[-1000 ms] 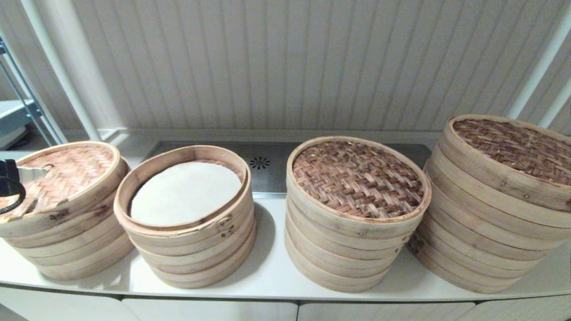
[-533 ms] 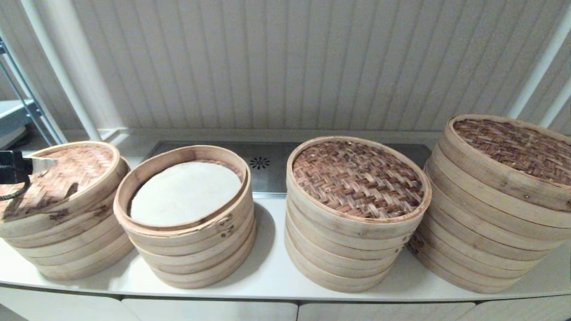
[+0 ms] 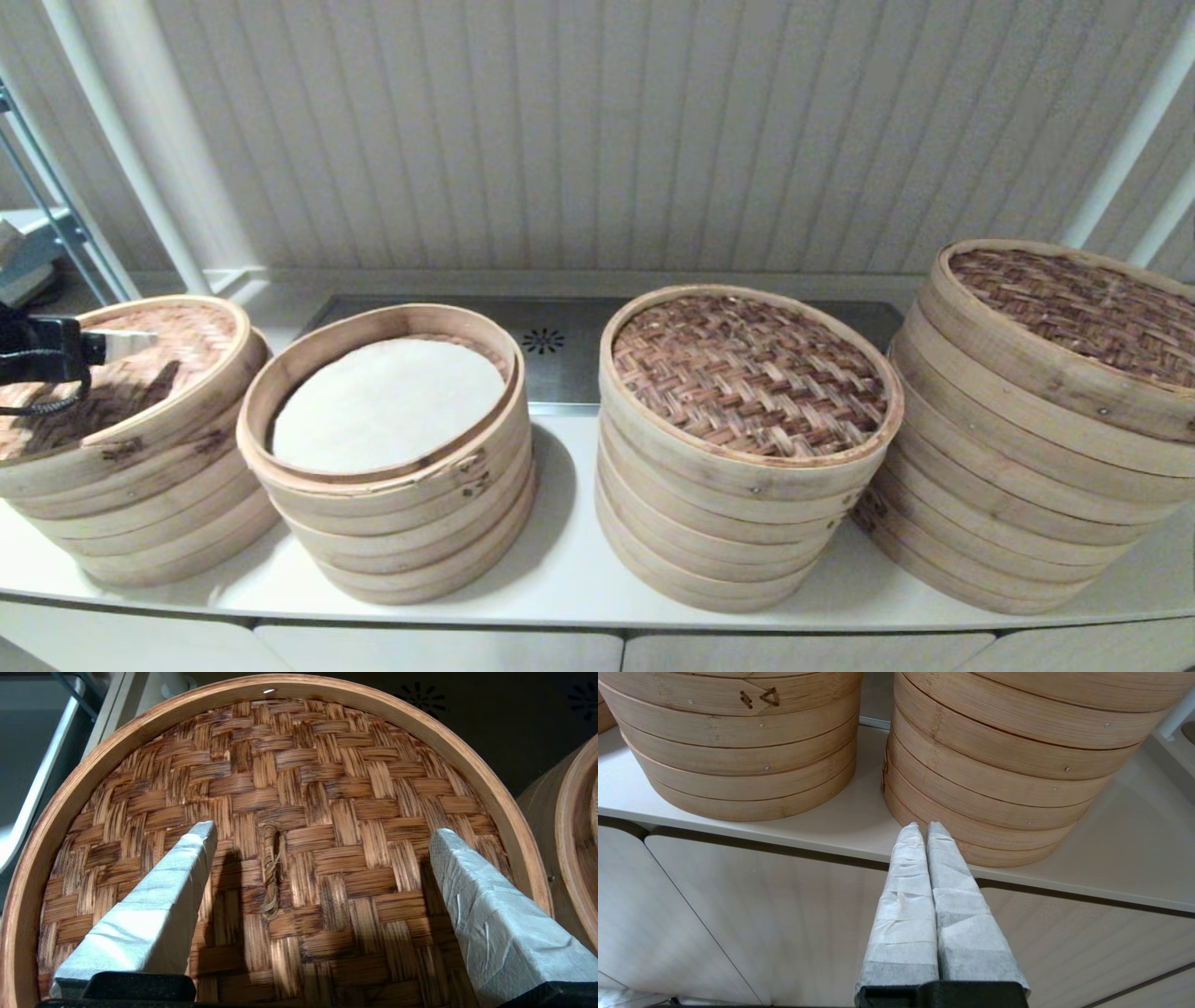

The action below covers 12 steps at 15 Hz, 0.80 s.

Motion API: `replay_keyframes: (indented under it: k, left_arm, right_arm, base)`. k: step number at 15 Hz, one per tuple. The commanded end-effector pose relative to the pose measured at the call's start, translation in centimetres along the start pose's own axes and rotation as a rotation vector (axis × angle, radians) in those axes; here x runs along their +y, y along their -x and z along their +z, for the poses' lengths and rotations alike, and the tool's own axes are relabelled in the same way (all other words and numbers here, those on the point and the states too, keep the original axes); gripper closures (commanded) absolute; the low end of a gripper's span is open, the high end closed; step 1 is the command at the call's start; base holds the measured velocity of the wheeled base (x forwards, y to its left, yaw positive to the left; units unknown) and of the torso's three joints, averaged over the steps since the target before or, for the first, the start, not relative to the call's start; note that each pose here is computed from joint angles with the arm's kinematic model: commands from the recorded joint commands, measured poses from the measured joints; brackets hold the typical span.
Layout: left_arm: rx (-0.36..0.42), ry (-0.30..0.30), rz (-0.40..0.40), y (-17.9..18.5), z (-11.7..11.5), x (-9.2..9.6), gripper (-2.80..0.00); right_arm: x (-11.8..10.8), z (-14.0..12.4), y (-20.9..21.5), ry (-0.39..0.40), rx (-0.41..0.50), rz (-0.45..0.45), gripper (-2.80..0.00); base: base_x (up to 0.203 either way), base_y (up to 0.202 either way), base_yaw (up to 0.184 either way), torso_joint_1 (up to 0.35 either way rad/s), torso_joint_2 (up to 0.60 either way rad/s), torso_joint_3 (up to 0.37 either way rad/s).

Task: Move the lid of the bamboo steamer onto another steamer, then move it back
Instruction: Pick up the steamer

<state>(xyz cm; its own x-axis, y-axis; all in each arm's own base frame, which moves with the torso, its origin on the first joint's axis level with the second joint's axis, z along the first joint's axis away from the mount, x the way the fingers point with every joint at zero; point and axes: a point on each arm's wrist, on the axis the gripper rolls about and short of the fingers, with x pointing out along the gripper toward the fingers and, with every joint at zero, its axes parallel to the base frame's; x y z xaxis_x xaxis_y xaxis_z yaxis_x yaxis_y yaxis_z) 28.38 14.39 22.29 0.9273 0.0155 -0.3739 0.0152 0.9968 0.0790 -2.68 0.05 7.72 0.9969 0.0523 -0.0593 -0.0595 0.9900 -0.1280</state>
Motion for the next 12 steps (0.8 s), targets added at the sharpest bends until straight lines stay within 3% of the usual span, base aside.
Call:
replay_keyframes:
  k: [1, 5, 12]
  left_arm:
    - [0.001, -0.012, -0.002, 0.0, -0.2, 0.5, -2.80]
    - [0.021, -0.036, 0.032, -0.5, -1.0, 2.3, -2.80]
    - [0.038, -0.022, 0.030, -0.7, -1.6, 2.5, -2.80]
  right_arm:
    - [0.0, 0.0, 0.0, 0.001, 0.000, 0.001, 0.00]
    - [0.0, 0.0, 0.0, 0.001, 0.000, 0.001, 0.00]
    - [0.0, 0.0, 0.0, 0.001, -0.001, 0.003, 0.00]
  base:
    - [0.000, 0.000, 0.000, 0.000, 0.00, 0.000]
    - [0.000, 0.000, 0.000, 0.000, 0.00, 0.000]
    - [0.000, 0.000, 0.000, 0.000, 0.00, 0.000]
